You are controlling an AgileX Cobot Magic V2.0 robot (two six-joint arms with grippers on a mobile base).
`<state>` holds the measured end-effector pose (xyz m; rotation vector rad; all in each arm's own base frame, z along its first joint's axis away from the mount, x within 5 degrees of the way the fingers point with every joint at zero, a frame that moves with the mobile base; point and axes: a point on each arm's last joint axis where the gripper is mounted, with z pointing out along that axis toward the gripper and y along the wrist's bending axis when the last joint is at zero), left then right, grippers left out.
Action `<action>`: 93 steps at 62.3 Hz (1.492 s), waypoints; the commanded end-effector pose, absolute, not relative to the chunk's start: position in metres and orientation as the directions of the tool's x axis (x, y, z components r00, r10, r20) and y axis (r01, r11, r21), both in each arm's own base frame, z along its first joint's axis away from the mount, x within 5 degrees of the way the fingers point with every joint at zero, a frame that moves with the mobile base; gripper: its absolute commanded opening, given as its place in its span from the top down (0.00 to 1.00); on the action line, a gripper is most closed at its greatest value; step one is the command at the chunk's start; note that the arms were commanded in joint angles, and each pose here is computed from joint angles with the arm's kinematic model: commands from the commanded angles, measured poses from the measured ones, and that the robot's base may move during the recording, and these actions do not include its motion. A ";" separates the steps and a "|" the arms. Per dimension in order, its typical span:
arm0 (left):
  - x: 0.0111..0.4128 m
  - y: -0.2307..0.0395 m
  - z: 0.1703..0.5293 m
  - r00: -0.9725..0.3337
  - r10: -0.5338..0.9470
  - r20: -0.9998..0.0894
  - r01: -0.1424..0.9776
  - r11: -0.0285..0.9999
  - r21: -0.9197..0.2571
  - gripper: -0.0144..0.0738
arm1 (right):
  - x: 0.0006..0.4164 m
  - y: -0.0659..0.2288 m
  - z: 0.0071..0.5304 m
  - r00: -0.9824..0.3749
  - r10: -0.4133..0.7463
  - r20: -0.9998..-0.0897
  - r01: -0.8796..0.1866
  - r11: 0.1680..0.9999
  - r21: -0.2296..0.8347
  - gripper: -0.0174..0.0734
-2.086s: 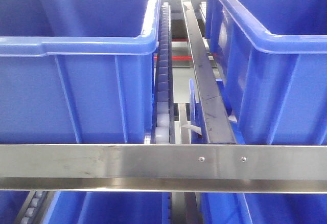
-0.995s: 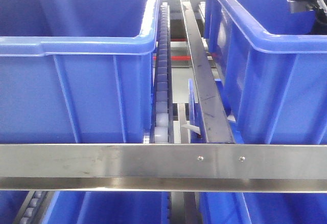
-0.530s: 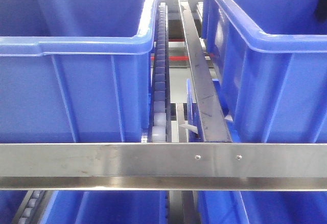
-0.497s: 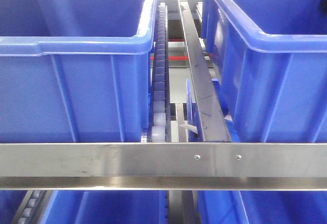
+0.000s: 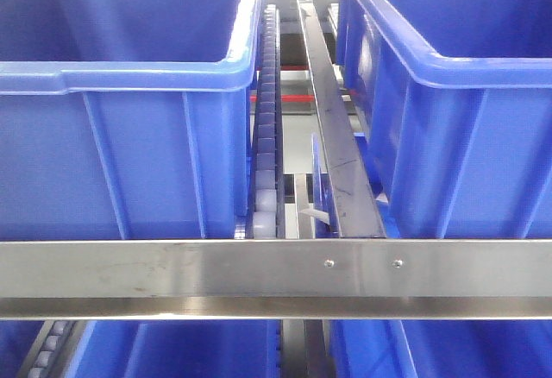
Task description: Pick and sort blue part to right shelf
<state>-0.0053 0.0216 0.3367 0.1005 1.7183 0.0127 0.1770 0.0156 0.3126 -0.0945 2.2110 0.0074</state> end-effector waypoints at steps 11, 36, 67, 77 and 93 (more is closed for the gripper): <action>-0.001 0.020 0.345 -0.084 0.078 -0.993 0.071 0.995 0.072 0.70 | 0.114 0.012 0.309 -0.391 -0.068 -0.918 -0.100 0.995 -0.032 0.75; 0.001 0.020 0.340 -0.100 0.085 -0.991 0.069 0.995 0.079 0.70 | 0.037 0.001 0.332 -0.018 -0.015 -1.000 -0.093 0.996 -0.013 0.76; 0.001 0.020 0.340 -0.100 0.085 -0.991 0.069 0.995 0.079 0.70 | 0.030 0.000 0.335 0.039 -0.008 -0.999 -0.094 0.995 -0.012 0.76; 0.002 0.019 0.340 -0.102 0.084 -0.991 0.070 0.994 0.078 0.70 | 0.030 0.000 0.335 0.039 -0.008 -0.999 -0.094 0.995 -0.012 0.76; 0.009 0.008 0.331 -0.059 0.013 -0.998 0.082 0.997 0.009 0.70 | 0.030 0.000 0.335 0.039 -0.008 -0.999 -0.094 0.995 -0.012 0.76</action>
